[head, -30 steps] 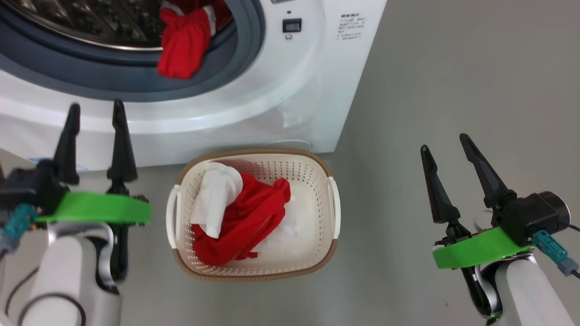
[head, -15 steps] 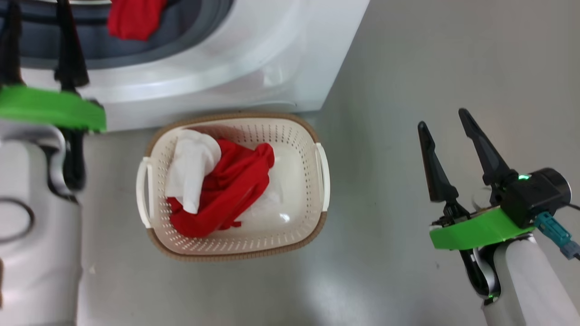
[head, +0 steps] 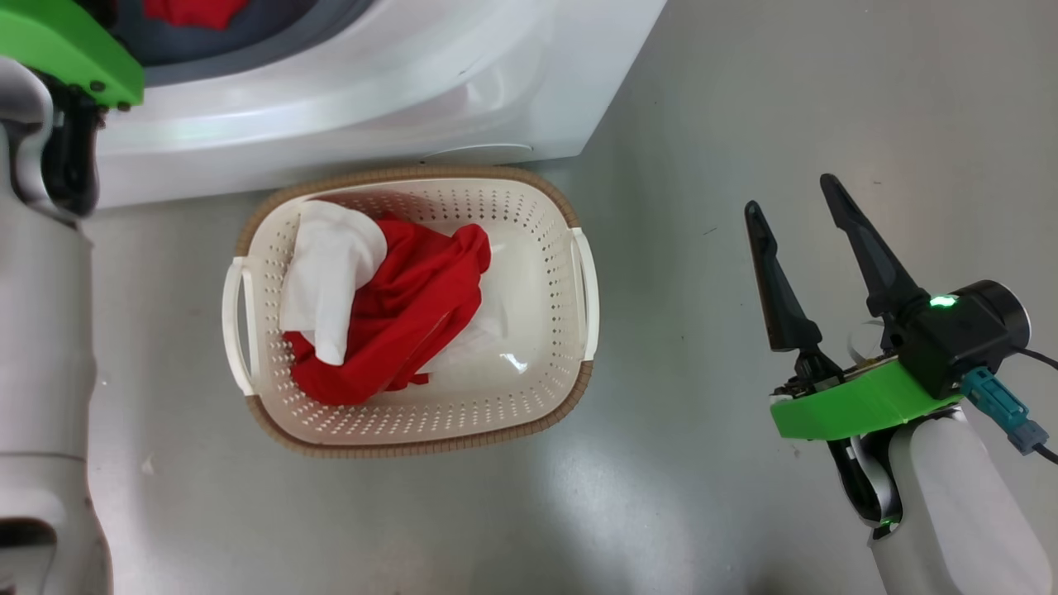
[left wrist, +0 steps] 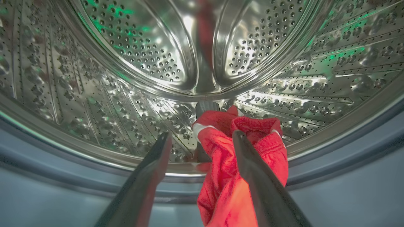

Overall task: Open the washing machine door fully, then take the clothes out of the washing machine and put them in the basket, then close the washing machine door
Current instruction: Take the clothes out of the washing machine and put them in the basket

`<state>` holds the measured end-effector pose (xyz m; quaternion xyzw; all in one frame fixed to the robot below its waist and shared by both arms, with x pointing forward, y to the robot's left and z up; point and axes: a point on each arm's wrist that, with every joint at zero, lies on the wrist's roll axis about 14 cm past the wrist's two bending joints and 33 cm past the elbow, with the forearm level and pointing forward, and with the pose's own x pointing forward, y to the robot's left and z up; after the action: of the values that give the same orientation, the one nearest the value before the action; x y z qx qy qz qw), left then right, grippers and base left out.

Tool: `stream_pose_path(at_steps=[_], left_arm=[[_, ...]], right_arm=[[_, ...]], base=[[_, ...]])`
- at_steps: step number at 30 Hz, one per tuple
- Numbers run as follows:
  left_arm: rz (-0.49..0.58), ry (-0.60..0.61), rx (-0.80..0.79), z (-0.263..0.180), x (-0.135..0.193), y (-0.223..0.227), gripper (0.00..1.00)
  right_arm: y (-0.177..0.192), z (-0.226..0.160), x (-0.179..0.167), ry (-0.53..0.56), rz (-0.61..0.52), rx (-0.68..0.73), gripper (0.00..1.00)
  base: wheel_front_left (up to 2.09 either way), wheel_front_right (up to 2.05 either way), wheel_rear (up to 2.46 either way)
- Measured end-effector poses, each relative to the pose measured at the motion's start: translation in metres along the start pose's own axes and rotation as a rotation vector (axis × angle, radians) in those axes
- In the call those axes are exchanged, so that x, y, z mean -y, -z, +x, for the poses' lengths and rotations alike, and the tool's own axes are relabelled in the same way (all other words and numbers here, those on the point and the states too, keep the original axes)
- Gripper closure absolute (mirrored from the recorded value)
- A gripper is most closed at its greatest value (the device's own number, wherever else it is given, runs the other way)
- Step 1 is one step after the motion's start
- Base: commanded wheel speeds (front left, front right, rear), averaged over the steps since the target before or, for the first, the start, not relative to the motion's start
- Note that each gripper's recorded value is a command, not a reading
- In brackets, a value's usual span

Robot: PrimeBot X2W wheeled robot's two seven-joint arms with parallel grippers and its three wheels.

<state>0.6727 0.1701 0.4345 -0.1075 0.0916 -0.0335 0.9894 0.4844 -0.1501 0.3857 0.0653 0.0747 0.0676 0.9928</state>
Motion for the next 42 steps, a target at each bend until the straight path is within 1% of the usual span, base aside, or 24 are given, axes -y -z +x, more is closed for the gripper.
stream_pose_path(at_steps=[6,9,17,24,25,26,27,30,35,42], left_arm=[[-0.089,0.013,-0.168,0.004,0.012,0.024,0.00],[-0.118,0.027,-0.211,0.005,0.019,0.031,0.00],[-0.139,0.087,-0.366,0.004,0.044,0.063,0.00],[-0.095,0.073,-0.426,0.004,0.033,0.080,0.00],[-0.091,0.075,-0.433,0.004,0.033,0.082,0.03],[-0.086,0.080,-0.439,0.004,0.035,0.084,0.68],[-0.082,0.086,-0.441,0.004,0.037,0.084,1.00],[-0.071,0.102,-0.429,0.005,0.042,0.082,1.00],[-0.038,0.110,-0.357,0.007,0.041,0.067,1.00],[-0.008,0.086,-0.193,0.004,0.027,0.039,1.00]], right_arm=[[-0.004,0.001,0.002,0.003,-0.005,0.009,0.00],[-0.008,0.000,0.003,0.007,-0.009,0.016,0.00],[-0.006,-0.004,0.009,0.024,0.004,0.008,0.00],[-0.003,-0.007,0.013,0.035,0.011,-0.001,0.00],[-0.004,-0.007,0.014,0.037,0.010,-0.001,0.00],[-0.004,-0.008,0.014,0.038,0.009,-0.001,0.00],[-0.004,-0.008,0.015,0.040,0.008,-0.001,0.00],[-0.005,-0.008,0.015,0.042,0.011,0.001,0.00],[-0.007,-0.008,0.015,0.042,0.014,0.007,0.00],[-0.016,-0.007,0.012,0.036,0.017,0.029,0.00]], base=[[0.00,0.00,0.00],[0.00,0.00,0.00],[0.00,0.00,0.00],[0.00,0.00,0.00],[0.00,0.00,0.00],[0.00,0.00,0.00],[0.00,0.00,0.00],[0.00,0.00,0.00],[0.00,0.00,0.00],[0.00,0.00,0.00]])
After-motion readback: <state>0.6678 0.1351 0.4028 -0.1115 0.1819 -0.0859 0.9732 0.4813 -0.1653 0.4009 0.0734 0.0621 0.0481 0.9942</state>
